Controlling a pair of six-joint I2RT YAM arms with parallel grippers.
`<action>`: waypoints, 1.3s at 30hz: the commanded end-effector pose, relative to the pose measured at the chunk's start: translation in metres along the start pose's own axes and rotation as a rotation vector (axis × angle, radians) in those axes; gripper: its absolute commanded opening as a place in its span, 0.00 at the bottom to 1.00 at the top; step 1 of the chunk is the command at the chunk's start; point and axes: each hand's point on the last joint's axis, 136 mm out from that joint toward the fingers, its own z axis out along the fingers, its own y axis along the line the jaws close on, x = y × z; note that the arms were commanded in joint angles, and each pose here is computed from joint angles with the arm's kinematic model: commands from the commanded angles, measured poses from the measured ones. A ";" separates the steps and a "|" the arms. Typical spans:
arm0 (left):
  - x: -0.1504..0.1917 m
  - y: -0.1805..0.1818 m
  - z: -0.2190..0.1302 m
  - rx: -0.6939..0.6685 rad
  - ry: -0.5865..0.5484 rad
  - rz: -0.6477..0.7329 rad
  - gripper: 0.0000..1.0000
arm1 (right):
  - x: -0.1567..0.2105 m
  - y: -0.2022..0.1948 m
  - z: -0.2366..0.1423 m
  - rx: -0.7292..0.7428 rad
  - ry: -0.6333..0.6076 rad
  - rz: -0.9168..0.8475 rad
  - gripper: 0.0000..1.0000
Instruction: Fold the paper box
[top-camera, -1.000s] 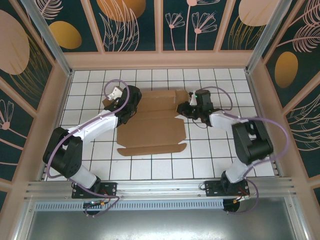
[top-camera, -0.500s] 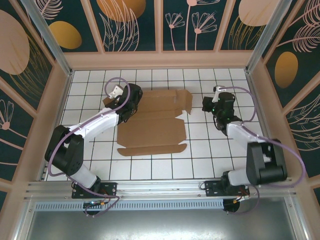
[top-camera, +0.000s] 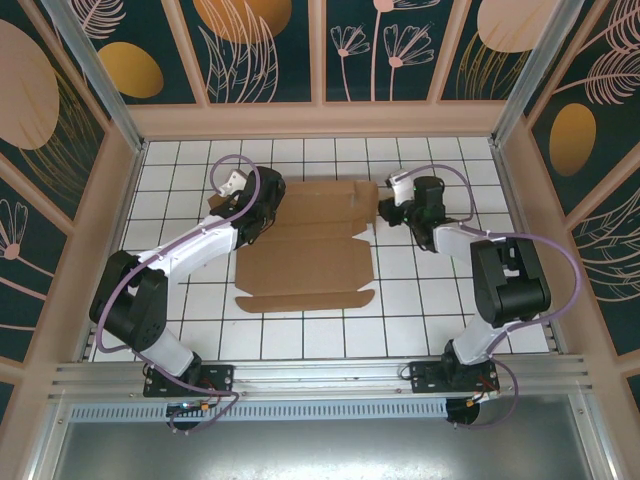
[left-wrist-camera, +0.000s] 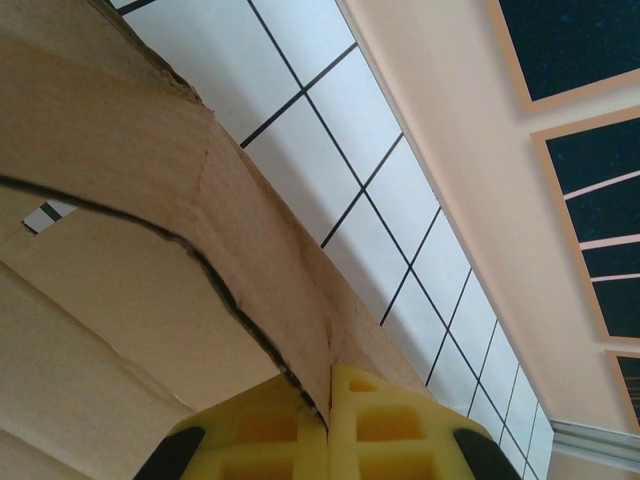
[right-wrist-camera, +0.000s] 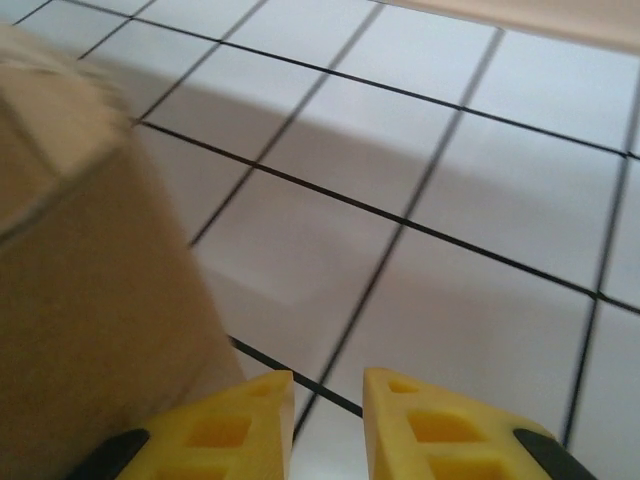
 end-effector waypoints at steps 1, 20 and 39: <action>0.011 0.021 0.002 -0.061 0.048 0.060 0.00 | -0.013 0.025 0.006 -0.091 -0.036 -0.129 0.26; 0.016 0.026 0.002 -0.038 0.072 0.070 0.00 | -0.014 0.092 -0.007 -0.226 -0.043 -0.262 0.28; 0.013 0.034 -0.003 -0.038 0.056 0.090 0.00 | 0.004 0.133 -0.034 -0.492 -0.035 -0.313 0.32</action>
